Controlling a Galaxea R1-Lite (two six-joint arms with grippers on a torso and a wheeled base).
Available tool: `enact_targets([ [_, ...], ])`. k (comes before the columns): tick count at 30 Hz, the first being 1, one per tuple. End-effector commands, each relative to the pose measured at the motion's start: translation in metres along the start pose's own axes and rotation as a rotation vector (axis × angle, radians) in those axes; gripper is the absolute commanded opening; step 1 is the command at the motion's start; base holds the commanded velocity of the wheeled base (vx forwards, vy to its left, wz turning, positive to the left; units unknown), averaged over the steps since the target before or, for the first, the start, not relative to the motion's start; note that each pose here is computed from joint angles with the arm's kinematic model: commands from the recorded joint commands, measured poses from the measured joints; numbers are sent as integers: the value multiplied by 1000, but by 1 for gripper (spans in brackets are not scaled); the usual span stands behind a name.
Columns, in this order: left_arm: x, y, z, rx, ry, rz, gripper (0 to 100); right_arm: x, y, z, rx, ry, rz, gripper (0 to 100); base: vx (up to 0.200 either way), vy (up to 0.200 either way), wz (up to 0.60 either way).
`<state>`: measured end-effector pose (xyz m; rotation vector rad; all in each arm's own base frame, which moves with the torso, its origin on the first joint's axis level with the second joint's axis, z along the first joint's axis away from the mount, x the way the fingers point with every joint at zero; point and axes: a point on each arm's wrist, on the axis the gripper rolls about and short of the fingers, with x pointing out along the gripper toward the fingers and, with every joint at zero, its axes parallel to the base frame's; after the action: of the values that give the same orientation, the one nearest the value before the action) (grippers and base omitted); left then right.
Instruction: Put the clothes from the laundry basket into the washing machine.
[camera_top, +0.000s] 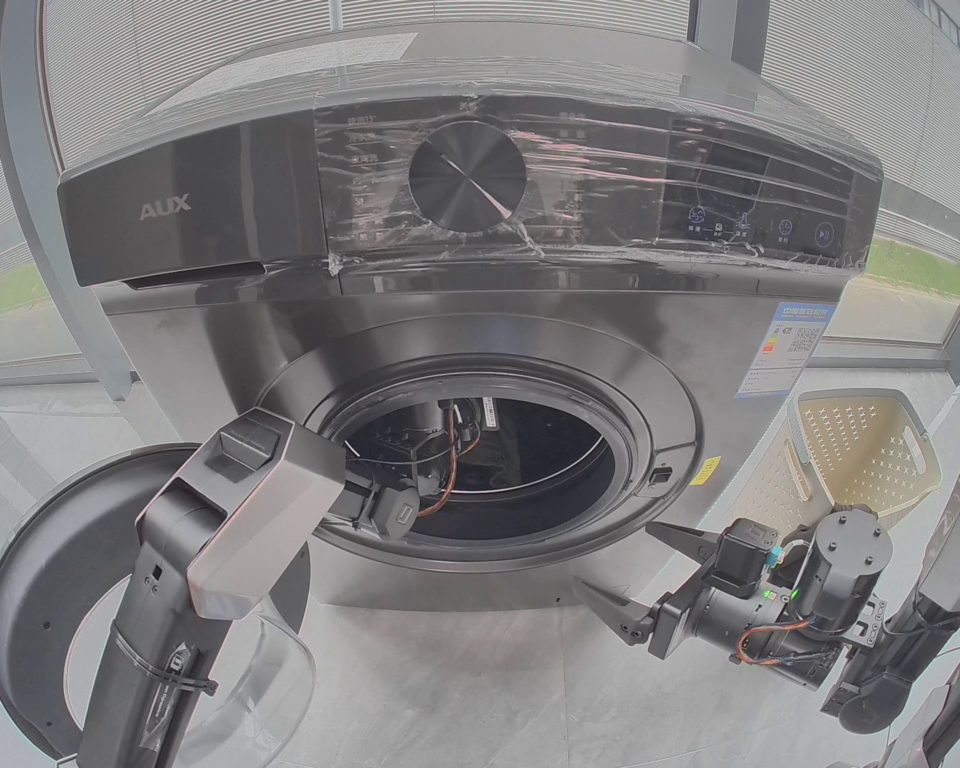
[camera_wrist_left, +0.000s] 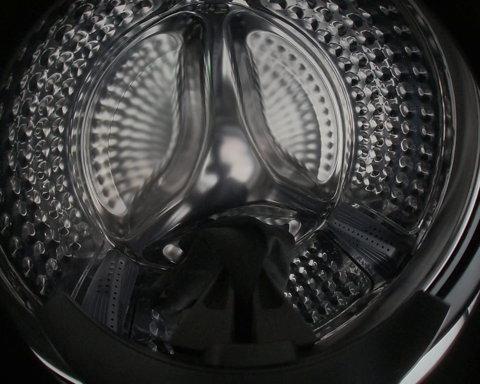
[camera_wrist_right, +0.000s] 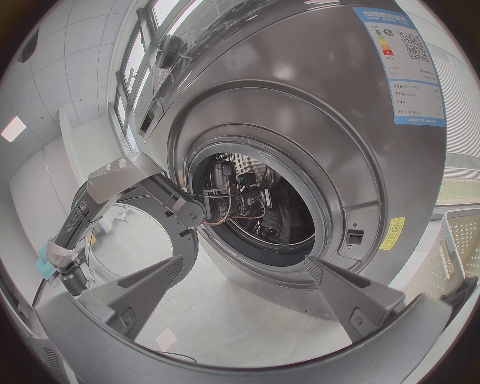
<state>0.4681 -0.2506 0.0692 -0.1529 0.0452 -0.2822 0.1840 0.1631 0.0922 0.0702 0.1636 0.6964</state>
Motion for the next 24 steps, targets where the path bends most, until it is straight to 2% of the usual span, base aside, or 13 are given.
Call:
enact_targets([
  [1, 8, 7, -6, -3, -14, 14, 0, 0, 0, 0, 0, 2, -1, 100, 0, 0, 0],
  [4, 12, 9, 0, -8, -41, 33, 0, -2, 0, -2, 0, 10, 0, 100, 0, 0, 0],
  [8, 12, 10, -3, -7, -37, 37, 0, -2, -1, -2, 0, 10, -1, 100, 0, 0, 0],
  [9, 12, 10, -3, -7, -37, 37, 100, -2, -1, -2, 0, 10, -1, 100, 0, 0, 0],
  [13, 12, 8, -2, -10, -43, 34, 100, -2, -1, -2, 0, 9, -3, 100, 0, 0, 0],
  [17, 9, 5, -3, -29, -30, 30, 100, -2, -1, -1, 0, 8, -3, 100, 0, 0, 0],
  [22, -11, -7, 0, -12, 35, 13, 100, -2, -1, -1, -2, 6, -3, 100, 0, 0, 0],
  [24, -23, -15, -1, -4, 69, -3, 100, -3, -1, 0, -1, 0, -3, 100, 0, 0, 0],
])
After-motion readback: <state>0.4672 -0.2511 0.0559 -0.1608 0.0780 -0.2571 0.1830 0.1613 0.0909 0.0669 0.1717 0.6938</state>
